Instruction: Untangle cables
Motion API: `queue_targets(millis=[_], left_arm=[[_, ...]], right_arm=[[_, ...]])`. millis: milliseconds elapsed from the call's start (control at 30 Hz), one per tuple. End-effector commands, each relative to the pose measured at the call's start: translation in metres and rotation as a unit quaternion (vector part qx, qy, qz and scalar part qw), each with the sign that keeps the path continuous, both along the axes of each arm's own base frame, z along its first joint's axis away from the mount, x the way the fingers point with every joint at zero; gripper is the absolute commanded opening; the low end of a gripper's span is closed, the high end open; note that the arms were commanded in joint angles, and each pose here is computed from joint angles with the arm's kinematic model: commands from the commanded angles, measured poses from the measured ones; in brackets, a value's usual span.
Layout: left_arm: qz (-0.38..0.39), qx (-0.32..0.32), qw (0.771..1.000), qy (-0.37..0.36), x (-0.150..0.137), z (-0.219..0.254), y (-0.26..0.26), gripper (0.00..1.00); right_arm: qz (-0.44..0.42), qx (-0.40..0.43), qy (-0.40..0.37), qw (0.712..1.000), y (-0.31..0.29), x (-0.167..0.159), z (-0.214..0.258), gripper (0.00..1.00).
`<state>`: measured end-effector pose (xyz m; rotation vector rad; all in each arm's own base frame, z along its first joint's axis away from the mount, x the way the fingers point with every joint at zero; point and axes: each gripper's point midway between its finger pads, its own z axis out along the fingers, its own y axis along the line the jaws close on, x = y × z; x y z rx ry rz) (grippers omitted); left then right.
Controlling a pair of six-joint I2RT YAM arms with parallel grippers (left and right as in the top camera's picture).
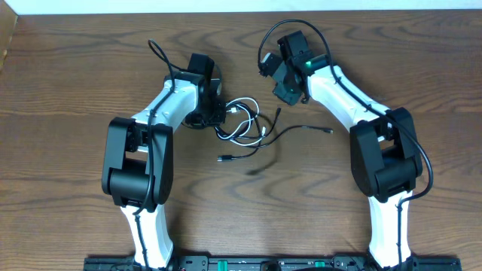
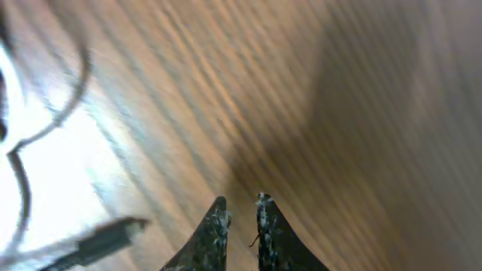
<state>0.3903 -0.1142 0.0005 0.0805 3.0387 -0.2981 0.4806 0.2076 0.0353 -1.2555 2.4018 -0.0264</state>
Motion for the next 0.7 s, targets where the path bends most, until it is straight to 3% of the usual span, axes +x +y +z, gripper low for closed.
queue_targets(millis=[0, 167, 333, 433, 667], left_arm=[[-0.029, -0.009, 0.999, 0.020, -0.009, -0.016, 0.000, 0.13], [-0.029, -0.010, 0.999, 0.010, -0.002, -0.009, 0.000, 0.08], [-0.030, -0.018, 0.999, -0.037, 0.013, 0.023, -0.002, 0.08], [-0.030, -0.026, 0.996, -0.084, 0.021, 0.058, -0.004, 0.07], [-0.032, -0.047, 0.984, -0.167, 0.024, 0.129, -0.007, 0.07]], right_arm=[[-0.013, 0.040, 0.026, 0.999, 0.011, -0.009, -0.006, 0.12], [-0.096, 0.077, 0.043, 0.991, 0.012, -0.008, 0.000, 0.20], [-0.067, 0.171, 0.095, 0.978, 0.035, -0.027, 0.028, 0.26], [-0.038, 0.254, 0.124, 0.958, 0.051, -0.040, 0.064, 0.33], [-0.085, 0.352, 0.182, 0.914, 0.051, -0.043, 0.096, 0.47]])
